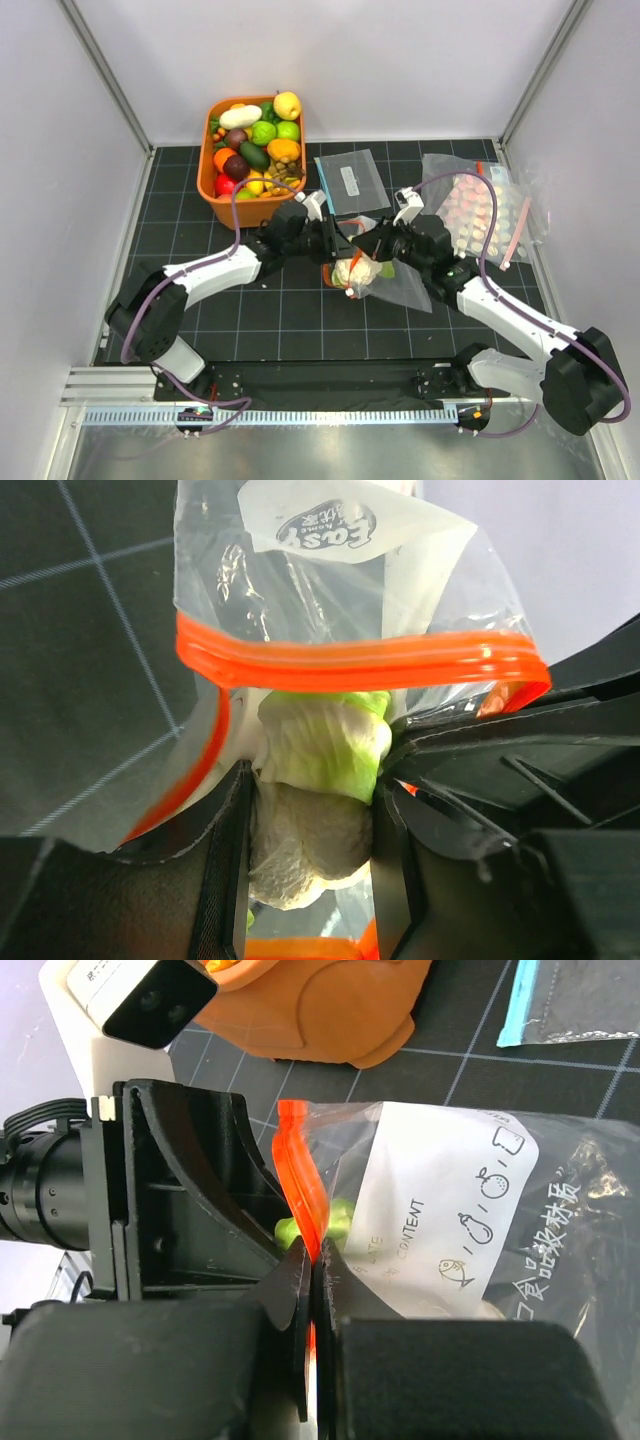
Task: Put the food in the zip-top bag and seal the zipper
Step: Place the fake vegetable in the zipper food storage bag.
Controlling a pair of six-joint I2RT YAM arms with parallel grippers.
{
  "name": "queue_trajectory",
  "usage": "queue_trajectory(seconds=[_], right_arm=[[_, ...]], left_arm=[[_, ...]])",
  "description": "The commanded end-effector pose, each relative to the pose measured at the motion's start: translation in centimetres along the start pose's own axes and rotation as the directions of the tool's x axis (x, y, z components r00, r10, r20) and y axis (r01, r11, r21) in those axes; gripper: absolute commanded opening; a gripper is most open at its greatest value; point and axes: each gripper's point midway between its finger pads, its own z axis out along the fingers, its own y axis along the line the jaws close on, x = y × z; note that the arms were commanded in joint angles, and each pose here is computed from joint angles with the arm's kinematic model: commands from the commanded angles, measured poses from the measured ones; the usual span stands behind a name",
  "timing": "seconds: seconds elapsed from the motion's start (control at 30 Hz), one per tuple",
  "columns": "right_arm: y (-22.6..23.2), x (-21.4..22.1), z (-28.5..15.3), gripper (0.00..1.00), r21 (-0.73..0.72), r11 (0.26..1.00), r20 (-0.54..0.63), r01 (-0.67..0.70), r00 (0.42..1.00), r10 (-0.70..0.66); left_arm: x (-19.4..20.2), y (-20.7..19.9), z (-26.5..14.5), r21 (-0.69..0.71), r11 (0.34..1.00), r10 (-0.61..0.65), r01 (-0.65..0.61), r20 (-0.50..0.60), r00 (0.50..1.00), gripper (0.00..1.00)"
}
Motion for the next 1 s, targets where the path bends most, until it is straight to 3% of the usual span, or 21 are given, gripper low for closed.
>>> queue_trajectory(seconds=[0.0, 0.07, 0.2, 0.27, 0.33, 0.57, 0.7, 0.83, 0.97], right_arm=[[2.6, -1.6, 0.2, 0.01, -0.112, 0.994, 0.037, 0.002, 0.999, 0.002], [2.9, -1.6, 0.0, 0.01, -0.124, 0.992, 0.039, 0.004, 0.999, 0.001], [2.8, -2.0, -0.3, 0.01, -0.116, 0.993, 0.058, 0.004, 0.998, 0.002], [2.5, -2.3, -0.4, 0.01, -0.094, 0.996, 0.074, 0.003, 0.997, 0.004], [2.2, -2.1, -0.4, 0.01, -0.076, 0.997, 0.07, -0.001, 0.997, 0.006], [1.2, -2.4, -0.5, 0.01, -0.026, 1.0, 0.089, -0.011, 0.996, 0.013], [0.9, -2.8, -1.0, 0.01, -0.015, 1.0, 0.114, -0.015, 0.993, 0.017], [0.6, -3.3, -1.4, 0.01, 0.005, 1.0, 0.144, -0.018, 0.989, 0.017], [0.0, -3.6, -1.9, 0.01, 0.037, 0.999, 0.171, -0.028, 0.985, 0.021]], left_arm=[[-0.8, -2.3, -0.9, 0.017, 0.994, 0.11, -0.11, 0.025, 0.994, 0.4], [-1.4, -2.2, -1.5, -0.009, 0.991, 0.131, -0.131, 0.06, 0.99, 0.58], [-2.3, -2.2, -2.8, -0.081, 0.983, 0.175, -0.168, 0.09, 0.981, 0.71], [-2.2, -2.1, -3.7, -0.108, 0.975, 0.204, -0.195, 0.08, 0.976, 0.82], [-1.9, -2.8, -4.3, -0.084, 0.971, 0.23, -0.224, 0.069, 0.971, 1.0], [-2.6, -3.3, -6.0, -0.123, 0.953, 0.29, -0.277, 0.103, 0.951, 0.99], [-3.4, -3.1, -7.3, -0.174, 0.935, 0.334, -0.309, 0.138, 0.932, 0.92], [-4.8, -1.1, -8.6, -0.327, 0.899, 0.359, -0.292, 0.169, 0.918, 0.88], [-4.8, 1.3, -8.6, -0.439, 0.855, 0.357, -0.276, 0.112, 0.927, 0.85]])
